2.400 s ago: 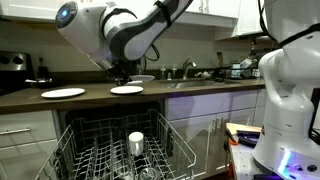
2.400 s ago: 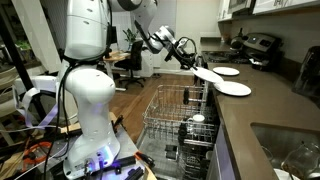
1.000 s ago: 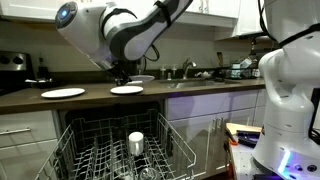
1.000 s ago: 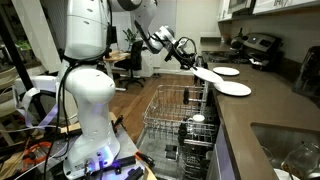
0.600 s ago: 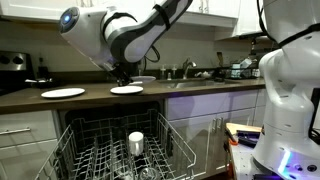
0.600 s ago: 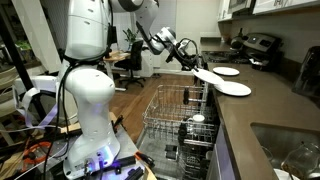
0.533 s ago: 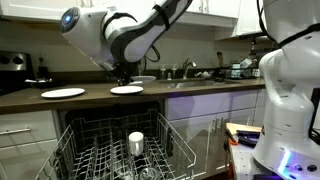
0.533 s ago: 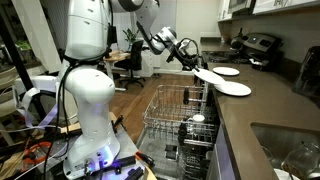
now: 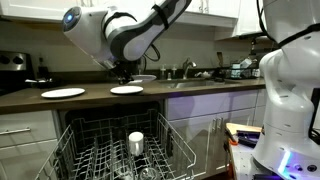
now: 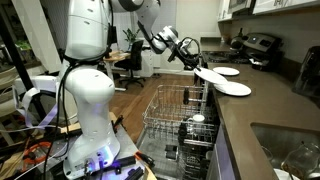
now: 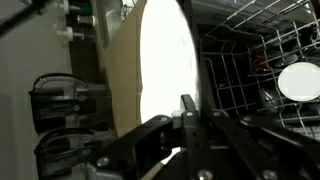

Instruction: Remove the plate from the plate dryer and put it on top of the plate on right of the counter

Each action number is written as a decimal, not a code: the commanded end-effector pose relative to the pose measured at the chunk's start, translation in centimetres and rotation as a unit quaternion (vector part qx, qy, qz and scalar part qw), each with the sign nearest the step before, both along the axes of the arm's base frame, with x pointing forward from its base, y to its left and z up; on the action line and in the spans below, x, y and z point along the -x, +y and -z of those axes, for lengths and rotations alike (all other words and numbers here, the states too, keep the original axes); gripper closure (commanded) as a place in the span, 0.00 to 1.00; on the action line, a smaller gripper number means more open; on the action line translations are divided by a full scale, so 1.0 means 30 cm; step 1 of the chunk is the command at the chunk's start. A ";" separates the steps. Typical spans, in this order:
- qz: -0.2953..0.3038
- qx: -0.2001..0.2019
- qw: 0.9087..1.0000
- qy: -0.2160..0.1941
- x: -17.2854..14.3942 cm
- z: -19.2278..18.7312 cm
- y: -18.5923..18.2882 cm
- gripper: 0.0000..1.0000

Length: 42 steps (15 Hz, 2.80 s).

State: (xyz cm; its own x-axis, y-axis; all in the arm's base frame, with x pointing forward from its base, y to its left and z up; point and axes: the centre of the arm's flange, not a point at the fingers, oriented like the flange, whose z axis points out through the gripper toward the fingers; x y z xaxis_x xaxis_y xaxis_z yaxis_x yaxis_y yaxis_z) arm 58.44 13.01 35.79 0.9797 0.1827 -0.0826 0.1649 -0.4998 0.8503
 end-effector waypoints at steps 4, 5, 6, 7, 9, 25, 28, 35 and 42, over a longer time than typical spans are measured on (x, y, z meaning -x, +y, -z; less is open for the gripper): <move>-0.006 0.017 1.000 -0.008 -0.030 0.000 -0.045 0.98; -0.007 0.021 1.000 -0.010 -0.036 -0.001 -0.058 0.98; -0.012 0.026 0.999 -0.014 -0.041 -0.006 -0.073 0.98; -0.017 0.031 0.999 -0.017 -0.049 -0.010 -0.086 0.98; -0.033 0.035 0.998 -0.028 -0.067 -0.020 -0.108 0.98; -0.105 -0.010 0.993 -0.057 -0.149 0.025 -0.177 0.93; -0.105 -0.010 0.993 -0.057 -0.149 0.027 -0.179 0.93; -0.104 -0.016 0.993 -0.052 -0.153 0.058 -0.193 0.98; -0.105 -0.010 0.993 -0.048 -0.160 0.092 -0.228 0.98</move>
State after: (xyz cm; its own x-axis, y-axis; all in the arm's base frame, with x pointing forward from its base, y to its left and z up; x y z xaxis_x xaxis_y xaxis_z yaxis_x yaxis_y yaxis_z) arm 62.94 7.17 32.57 0.9273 0.3742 -0.0047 0.1990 -0.4824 0.8530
